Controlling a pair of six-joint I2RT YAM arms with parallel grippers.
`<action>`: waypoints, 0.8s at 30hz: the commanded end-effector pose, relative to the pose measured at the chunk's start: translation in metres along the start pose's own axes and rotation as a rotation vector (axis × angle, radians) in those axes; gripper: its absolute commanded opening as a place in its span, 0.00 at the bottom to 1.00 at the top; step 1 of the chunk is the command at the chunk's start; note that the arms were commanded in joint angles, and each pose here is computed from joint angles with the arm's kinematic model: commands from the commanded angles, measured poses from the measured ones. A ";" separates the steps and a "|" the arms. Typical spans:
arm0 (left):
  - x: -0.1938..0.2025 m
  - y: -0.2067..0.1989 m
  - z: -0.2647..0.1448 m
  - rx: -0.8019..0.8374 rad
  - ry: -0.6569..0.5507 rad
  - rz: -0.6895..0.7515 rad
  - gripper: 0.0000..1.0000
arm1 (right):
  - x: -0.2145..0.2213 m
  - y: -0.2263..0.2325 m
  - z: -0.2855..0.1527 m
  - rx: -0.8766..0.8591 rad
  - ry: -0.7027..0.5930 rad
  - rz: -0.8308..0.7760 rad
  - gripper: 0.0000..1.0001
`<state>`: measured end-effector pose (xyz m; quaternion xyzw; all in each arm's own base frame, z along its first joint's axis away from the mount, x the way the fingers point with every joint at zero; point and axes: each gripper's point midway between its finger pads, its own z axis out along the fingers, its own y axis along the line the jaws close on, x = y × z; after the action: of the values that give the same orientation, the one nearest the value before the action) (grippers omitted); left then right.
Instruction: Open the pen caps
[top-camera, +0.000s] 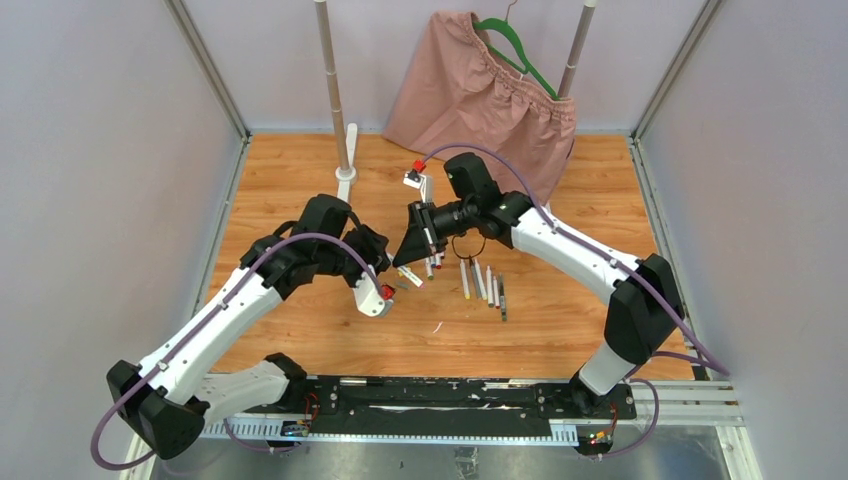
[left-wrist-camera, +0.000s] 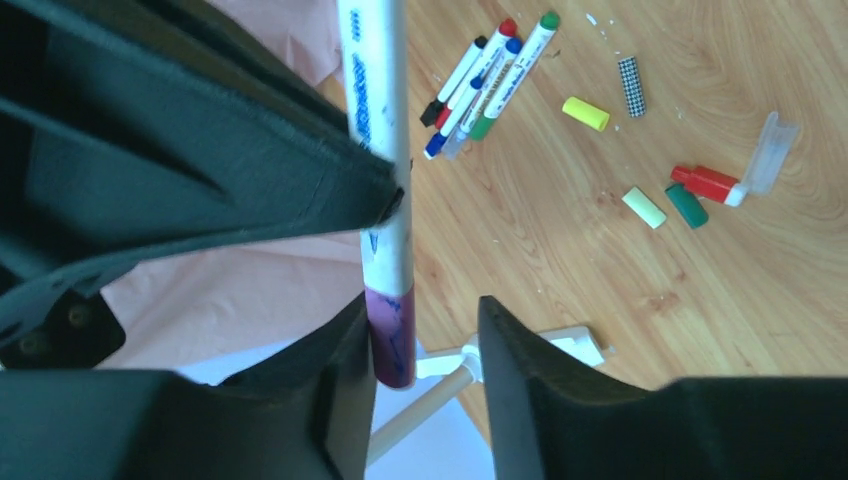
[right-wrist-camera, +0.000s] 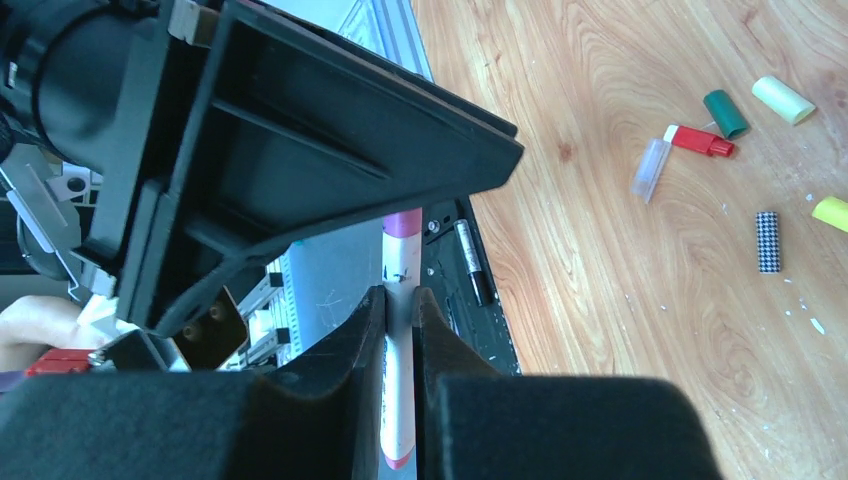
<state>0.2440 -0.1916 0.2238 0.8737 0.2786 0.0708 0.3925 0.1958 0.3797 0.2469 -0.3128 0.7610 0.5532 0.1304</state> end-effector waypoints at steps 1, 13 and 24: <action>0.001 0.003 0.003 0.009 0.011 -0.017 0.38 | -0.006 0.014 0.005 -0.053 0.006 0.000 0.00; -0.001 0.011 0.000 -0.010 0.025 -0.182 0.00 | -0.004 -0.004 0.015 -0.007 -0.015 0.075 0.30; 0.012 0.000 0.000 0.020 0.101 -0.183 0.00 | 0.005 -0.016 0.019 0.009 -0.038 0.137 0.00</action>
<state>0.2510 -0.1897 0.2190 0.8438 0.3788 0.0542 0.3761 0.2023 0.3936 0.2381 -0.2679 0.7641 0.5750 0.1170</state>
